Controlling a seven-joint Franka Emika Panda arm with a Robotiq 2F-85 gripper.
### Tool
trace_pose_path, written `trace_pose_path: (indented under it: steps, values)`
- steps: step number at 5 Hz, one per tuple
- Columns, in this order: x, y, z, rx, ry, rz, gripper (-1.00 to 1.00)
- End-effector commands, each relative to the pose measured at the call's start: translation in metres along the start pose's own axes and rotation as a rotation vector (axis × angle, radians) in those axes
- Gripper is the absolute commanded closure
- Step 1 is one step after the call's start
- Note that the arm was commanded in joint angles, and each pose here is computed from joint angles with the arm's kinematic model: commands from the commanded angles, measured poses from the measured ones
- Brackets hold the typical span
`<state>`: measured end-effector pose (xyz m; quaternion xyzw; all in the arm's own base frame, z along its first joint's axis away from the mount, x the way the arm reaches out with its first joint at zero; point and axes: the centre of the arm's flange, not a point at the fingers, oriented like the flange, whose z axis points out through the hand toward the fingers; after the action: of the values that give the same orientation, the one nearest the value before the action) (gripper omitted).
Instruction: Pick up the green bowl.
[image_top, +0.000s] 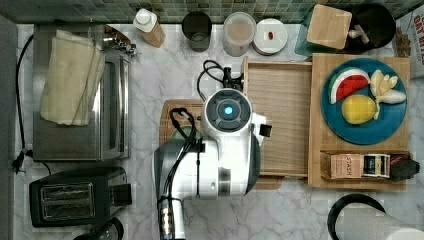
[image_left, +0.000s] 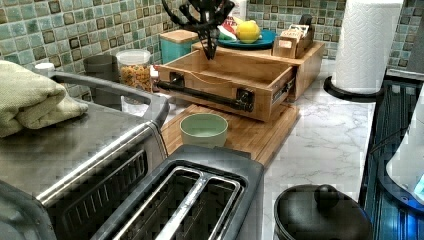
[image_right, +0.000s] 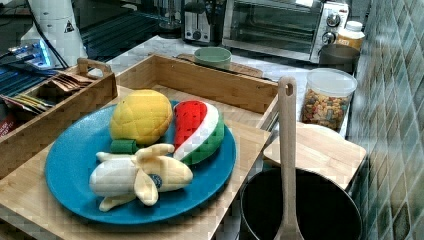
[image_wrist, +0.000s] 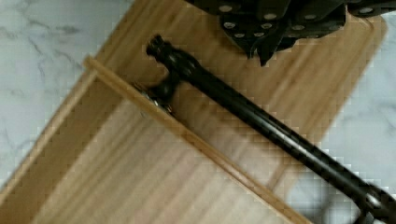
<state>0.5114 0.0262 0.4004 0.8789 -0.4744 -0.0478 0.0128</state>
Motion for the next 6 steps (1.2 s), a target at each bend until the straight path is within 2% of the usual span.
trace_pose_path:
  steps: [1, 2, 3, 4, 5, 6]
  values:
    - [-0.082, -0.025, -0.035, 0.129, 0.093, 0.020, 1.00]
    - [-0.083, -0.018, -0.013, 0.135, 0.086, 0.028, 1.00]
    - [-0.082, -0.019, 0.000, 0.105, 0.046, 0.063, -1.00]
    - [-0.083, -0.024, 0.011, 0.081, 0.039, 0.136, -1.00]
    - [-0.077, -0.036, 0.016, 0.026, -0.010, 0.187, -1.00]
    - [-0.079, -0.048, 0.025, -0.037, -0.009, 0.207, -1.00]
